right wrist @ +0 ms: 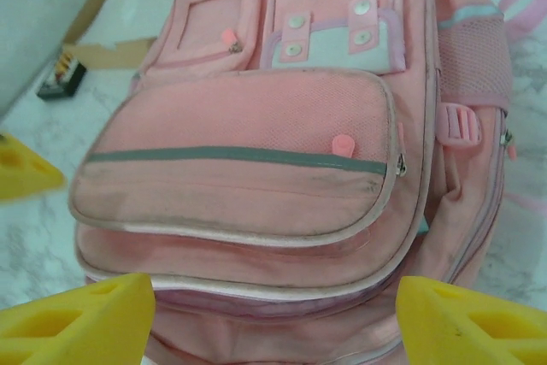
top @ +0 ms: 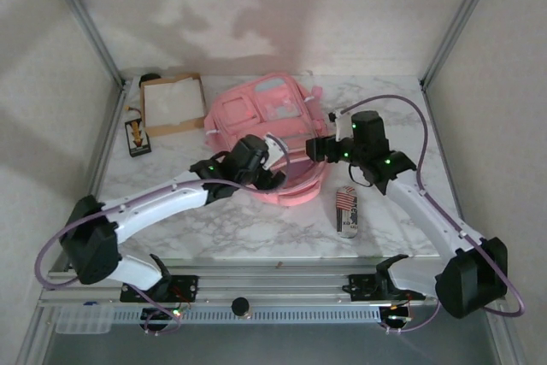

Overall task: Pack the student bag
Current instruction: Open the student bag at the top-center of the table, then move the pencil pouch to the student bag.

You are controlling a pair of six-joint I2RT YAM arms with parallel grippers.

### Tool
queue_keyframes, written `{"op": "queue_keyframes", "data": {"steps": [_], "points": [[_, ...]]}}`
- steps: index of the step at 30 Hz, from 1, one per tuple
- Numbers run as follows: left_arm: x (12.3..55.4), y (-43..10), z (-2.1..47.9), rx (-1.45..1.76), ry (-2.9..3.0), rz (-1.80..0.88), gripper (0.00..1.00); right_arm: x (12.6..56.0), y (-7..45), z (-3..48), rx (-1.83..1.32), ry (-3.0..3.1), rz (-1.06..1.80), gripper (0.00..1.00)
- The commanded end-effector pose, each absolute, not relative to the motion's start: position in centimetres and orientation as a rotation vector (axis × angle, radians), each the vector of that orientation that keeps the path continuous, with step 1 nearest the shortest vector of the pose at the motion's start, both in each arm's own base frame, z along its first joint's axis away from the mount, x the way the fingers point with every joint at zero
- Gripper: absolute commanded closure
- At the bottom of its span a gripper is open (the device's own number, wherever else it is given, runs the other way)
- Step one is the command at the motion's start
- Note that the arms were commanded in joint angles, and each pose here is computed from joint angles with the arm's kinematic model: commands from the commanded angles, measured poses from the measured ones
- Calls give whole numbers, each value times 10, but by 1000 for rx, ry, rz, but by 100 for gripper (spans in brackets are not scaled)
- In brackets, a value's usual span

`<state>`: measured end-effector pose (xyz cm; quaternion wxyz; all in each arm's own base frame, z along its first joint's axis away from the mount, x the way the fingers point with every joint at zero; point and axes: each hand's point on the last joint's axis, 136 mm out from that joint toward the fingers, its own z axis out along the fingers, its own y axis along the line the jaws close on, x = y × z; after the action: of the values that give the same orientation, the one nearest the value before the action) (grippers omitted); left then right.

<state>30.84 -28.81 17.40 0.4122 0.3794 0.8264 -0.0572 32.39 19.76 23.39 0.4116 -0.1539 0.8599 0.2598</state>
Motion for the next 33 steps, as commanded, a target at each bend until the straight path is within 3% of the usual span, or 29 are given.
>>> {"op": "queue_keyframes", "data": {"steps": [1, 7, 8, 13, 17, 19, 24, 27, 30, 33], "points": [[318, -292, 157, 1088, 2026, 11, 8, 321, 194, 240, -227, 2183, 767, 25], [344, -309, 161, 1063, 1961, 61, 7, 324, 183, 222, -79, 2226, 768, 25], [354, -309, 165, 1024, 1954, 100, 12, 324, 183, 216, -38, 2243, 781, 26], [381, -313, 183, 920, 1922, 185, 52, 328, 168, 202, 180, 2300, 759, 34], [394, -314, 207, 848, 1910, 153, 89, 330, 143, 196, 383, 2269, 757, 44], [401, -313, 224, 790, 1902, 142, 100, 332, 144, 192, 440, 2249, 799, 48], [416, -314, 269, 561, 1912, 90, 100, 350, 173, 182, 511, 2202, 977, 61], [413, -326, 280, 557, 1920, -2, 100, 368, 190, 172, 543, 2199, 992, 62], [408, -331, 282, 575, 1914, -52, 100, 392, 192, 153, 638, 2198, 961, 70], [405, -337, 283, 606, 1910, -87, 100, 413, 188, 137, 725, 2160, 865, 70]]}}
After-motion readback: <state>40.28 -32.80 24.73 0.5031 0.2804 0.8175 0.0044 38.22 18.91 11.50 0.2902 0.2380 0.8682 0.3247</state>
